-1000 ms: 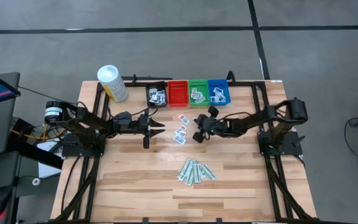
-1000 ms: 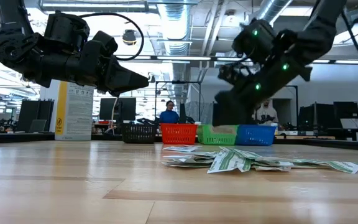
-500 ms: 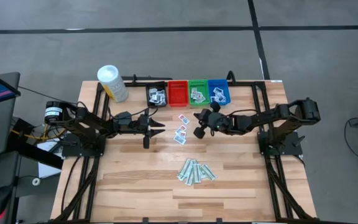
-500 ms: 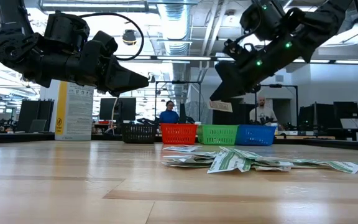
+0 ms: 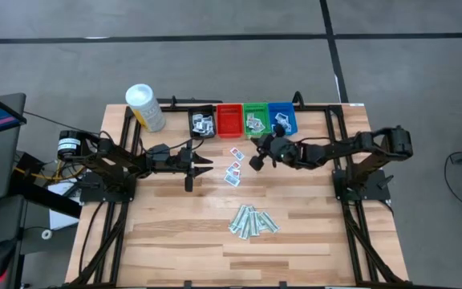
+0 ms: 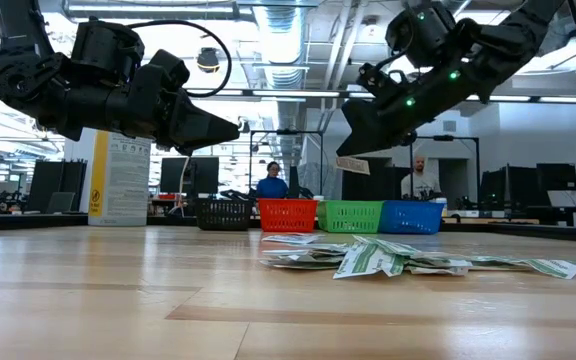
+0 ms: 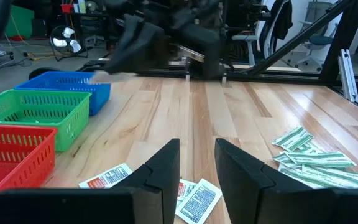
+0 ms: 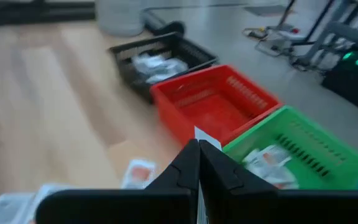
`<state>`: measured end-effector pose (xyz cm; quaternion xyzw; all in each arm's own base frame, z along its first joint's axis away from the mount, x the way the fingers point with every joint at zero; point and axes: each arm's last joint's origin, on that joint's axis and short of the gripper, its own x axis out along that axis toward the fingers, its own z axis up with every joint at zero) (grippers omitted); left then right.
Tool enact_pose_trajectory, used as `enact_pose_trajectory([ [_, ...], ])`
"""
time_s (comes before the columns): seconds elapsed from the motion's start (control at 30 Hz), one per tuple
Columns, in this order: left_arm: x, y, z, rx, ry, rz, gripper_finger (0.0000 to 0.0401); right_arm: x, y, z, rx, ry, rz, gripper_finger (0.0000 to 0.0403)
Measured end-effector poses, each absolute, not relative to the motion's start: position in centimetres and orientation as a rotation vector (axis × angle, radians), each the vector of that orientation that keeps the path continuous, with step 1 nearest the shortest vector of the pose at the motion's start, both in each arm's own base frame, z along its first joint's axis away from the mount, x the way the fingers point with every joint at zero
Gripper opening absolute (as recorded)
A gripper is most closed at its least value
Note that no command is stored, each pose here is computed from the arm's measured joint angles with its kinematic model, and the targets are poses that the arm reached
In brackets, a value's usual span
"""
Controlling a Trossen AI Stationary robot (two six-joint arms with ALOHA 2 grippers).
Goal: Pick & Place First Aid Supplies
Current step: Put the orange ointment pack into the green bin
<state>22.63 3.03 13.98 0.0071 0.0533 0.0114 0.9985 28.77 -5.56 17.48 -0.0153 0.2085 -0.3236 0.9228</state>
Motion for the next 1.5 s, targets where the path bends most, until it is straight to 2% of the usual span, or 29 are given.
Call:
enact_pose_trajectory([
  [0.23, 22.6, 3.0, 14.0, 0.014, 0.107, 0.023, 0.0102, 28.1, -9.8, 17.9, -0.002, 0.353, -0.795, 0.0],
  [0.43, 22.6, 3.0, 14.0, 0.014, 0.106, 0.023, 0.0102, 27.6, -14.0, 17.1, 0.089, 0.277, -0.751, 0.0],
  [0.7, 22.6, 3.0, 14.0, 0.014, 0.106, 0.023, 0.0102, 27.2, -17.4, 15.0, 0.162, 0.313, -0.836, 0.0],
  [1.27, 22.6, 3.0, 14.0, 0.014, 0.106, 0.024, 0.0102, 28.6, -17.9, 14.7, 0.152, 0.325, -0.786, 0.0001],
  [1.37, 22.6, 3.0, 14.0, 0.014, 0.106, 0.023, 0.0102, 28.7, -17.7, 14.5, 0.127, 0.349, -0.803, 0.0014],
  [1.5, 22.6, 3.0, 14.0, 0.014, 0.106, 0.023, 0.0102, 28.9, -17.3, 14.5, 0.109, 0.354, -0.845, 0.0054],
])
